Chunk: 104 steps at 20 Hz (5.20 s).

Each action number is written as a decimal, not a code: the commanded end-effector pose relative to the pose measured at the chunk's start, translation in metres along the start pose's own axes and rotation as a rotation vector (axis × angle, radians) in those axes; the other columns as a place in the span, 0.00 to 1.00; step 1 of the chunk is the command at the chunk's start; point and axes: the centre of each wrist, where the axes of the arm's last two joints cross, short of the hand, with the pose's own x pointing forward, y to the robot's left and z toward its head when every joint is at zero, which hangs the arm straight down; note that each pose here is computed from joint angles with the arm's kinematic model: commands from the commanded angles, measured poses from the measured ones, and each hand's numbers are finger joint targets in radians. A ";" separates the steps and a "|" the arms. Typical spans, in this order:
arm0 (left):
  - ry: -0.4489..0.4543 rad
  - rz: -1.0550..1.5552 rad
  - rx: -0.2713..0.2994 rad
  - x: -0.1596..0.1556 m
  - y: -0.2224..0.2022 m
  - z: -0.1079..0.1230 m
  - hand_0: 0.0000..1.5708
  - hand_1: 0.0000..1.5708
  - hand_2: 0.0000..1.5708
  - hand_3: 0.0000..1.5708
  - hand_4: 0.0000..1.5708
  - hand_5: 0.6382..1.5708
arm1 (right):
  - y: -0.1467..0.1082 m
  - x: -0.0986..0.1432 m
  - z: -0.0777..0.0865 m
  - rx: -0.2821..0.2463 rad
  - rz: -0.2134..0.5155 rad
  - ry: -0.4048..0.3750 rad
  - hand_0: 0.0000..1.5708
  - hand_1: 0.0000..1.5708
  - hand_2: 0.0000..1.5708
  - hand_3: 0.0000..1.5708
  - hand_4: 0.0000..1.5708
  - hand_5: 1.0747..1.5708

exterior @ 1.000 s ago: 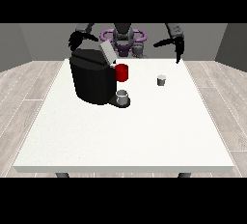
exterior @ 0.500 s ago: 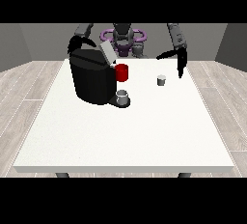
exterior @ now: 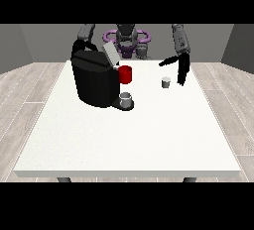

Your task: Insert the coffee pod into the coffee machine and close the lid

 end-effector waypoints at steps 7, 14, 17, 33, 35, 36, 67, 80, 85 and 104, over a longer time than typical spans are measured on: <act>0.073 -0.128 0.008 -0.012 -0.006 -0.013 0.48 0.48 0.52 0.33 0.00 1.00 | 0.001 0.000 -0.014 -0.019 0.003 -0.003 0.00 0.00 0.00 0.00 0.25 1.00; 0.046 -0.296 -0.011 -0.017 -0.011 -0.014 0.34 0.34 0.44 0.28 0.00 1.00 | 0.007 0.008 -0.021 0.000 -0.025 0.013 0.00 0.00 0.00 0.00 0.30 1.00; 0.001 -0.346 0.027 -0.016 -0.001 -0.015 0.41 0.41 0.50 0.34 0.00 1.00 | 0.006 -0.002 -0.016 -0.014 0.003 -0.026 0.00 0.00 0.00 0.00 0.34 1.00; 0.047 -0.514 0.106 -0.034 -0.008 -0.017 0.65 0.65 0.71 0.57 0.18 1.00 | 0.000 0.009 -0.009 0.032 -0.032 -0.024 0.00 0.00 0.00 0.00 0.26 1.00; -0.016 -0.504 0.107 -0.013 0.022 -0.028 0.75 0.75 0.82 0.75 0.26 1.00 | 0.021 0.016 -0.009 0.035 -0.033 -0.035 0.00 0.00 0.00 0.00 0.27 1.00; -0.074 -0.503 0.103 -0.007 0.001 -0.032 0.78 0.78 0.86 0.83 0.30 1.00 | 0.003 -0.004 -0.018 -0.016 -0.039 -0.064 0.00 0.00 0.00 0.00 0.27 1.00; -0.307 -0.416 0.107 0.188 0.064 -0.082 0.81 0.81 0.83 0.79 0.33 1.00 | 0.031 -0.003 -0.013 0.083 -0.056 -0.011 0.00 0.00 0.00 0.00 0.32 1.00; -0.370 -0.469 0.151 0.250 0.082 -0.080 0.80 0.80 0.83 0.79 0.31 1.00 | 0.024 0.029 -0.040 0.037 -0.040 -0.099 0.00 0.00 0.00 0.00 0.33 1.00; -0.360 -0.462 0.159 0.255 0.072 -0.084 0.84 0.84 0.85 0.78 0.31 1.00 | 0.017 0.022 -0.035 0.047 -0.042 -0.094 0.00 0.00 0.00 0.00 0.33 1.00; -0.367 -0.501 0.109 0.238 0.041 -0.092 0.75 0.75 0.81 0.77 0.33 1.00 | -0.003 0.027 -0.043 0.011 -0.076 -0.103 0.00 0.00 0.00 0.00 0.29 1.00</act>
